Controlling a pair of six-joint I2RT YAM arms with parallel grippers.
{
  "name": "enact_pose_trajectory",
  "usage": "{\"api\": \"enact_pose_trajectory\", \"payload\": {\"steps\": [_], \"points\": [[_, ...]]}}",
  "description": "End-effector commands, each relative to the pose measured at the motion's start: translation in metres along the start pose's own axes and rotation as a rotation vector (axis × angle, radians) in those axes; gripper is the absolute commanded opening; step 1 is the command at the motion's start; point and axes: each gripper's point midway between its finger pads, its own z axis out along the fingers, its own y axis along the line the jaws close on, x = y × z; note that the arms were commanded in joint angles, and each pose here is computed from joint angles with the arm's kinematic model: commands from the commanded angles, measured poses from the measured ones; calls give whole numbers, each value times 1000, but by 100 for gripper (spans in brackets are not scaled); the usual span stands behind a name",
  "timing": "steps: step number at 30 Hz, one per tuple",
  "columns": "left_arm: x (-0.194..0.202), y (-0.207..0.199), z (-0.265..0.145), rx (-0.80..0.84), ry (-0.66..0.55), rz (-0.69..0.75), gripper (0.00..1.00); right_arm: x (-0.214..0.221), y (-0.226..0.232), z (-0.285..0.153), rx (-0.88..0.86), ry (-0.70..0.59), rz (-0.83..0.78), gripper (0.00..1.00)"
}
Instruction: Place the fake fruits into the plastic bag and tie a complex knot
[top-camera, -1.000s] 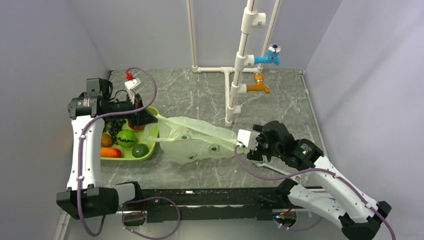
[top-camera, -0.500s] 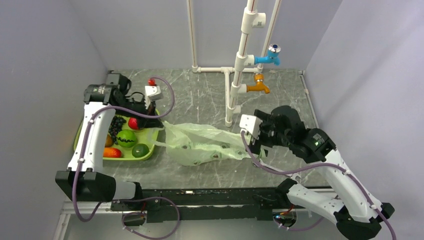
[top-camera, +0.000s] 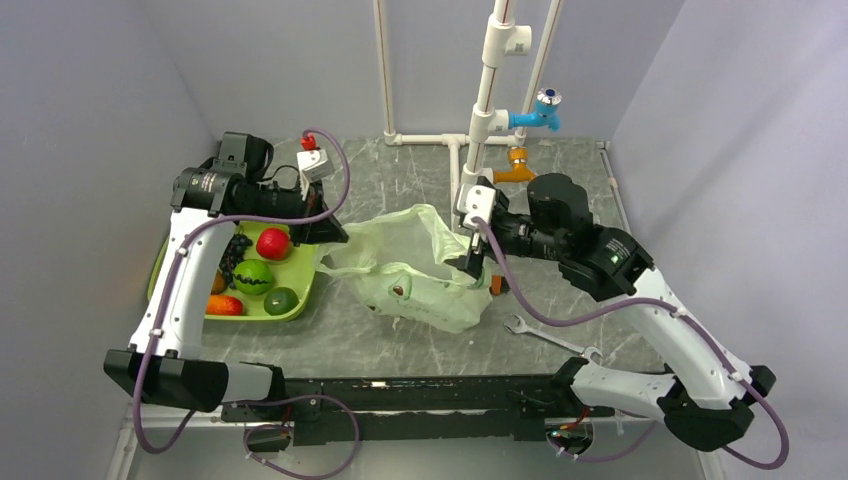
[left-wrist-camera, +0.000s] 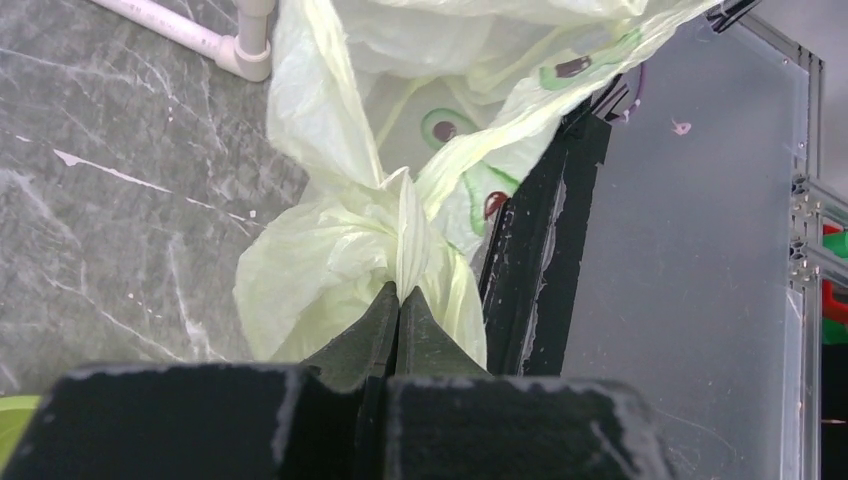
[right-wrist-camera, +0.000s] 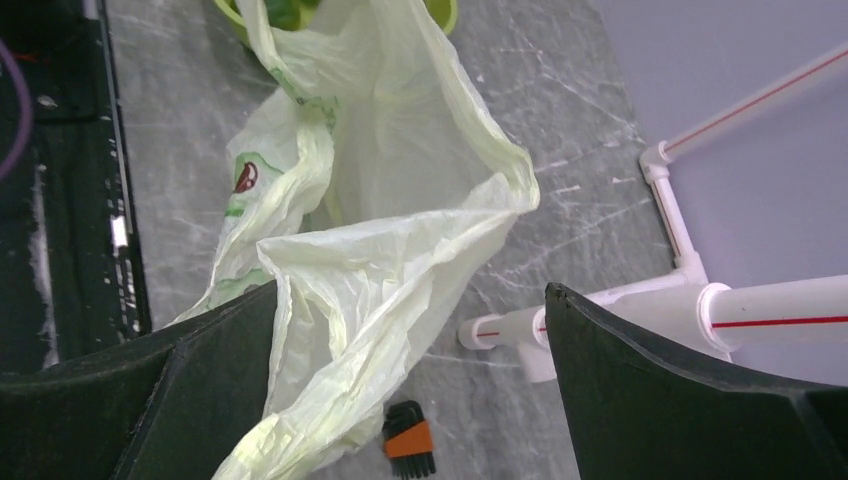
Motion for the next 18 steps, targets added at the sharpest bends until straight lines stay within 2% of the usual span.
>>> {"api": "enact_pose_trajectory", "payload": {"steps": [1, 4, 7, 9, 11, 15, 18], "points": [[-8, 2, -6, -64, 0, -15, 0, -15, -20, -13, 88, -13, -74, 100], [1, 18, -12, -162, 7, -97, 0, 12, -5, -33, 78, 55, -98, 100], [6, 21, -11, -166, 8, -146, 0, 9, 17, -44, 25, 8, -19, 100], [6, 24, -8, -175, -9, -180, 0, -5, 30, -44, -31, -58, 60, 100], [3, 23, -7, -170, -30, -200, 0, -7, 35, -34, -65, -66, 156, 99], [-4, 11, -5, -117, -71, -186, 0, 20, 14, -3, 40, 72, 412, 99], [-7, 0, -3, -86, -109, -150, 0, 15, 9, 3, 79, 9, 496, 99]]}}
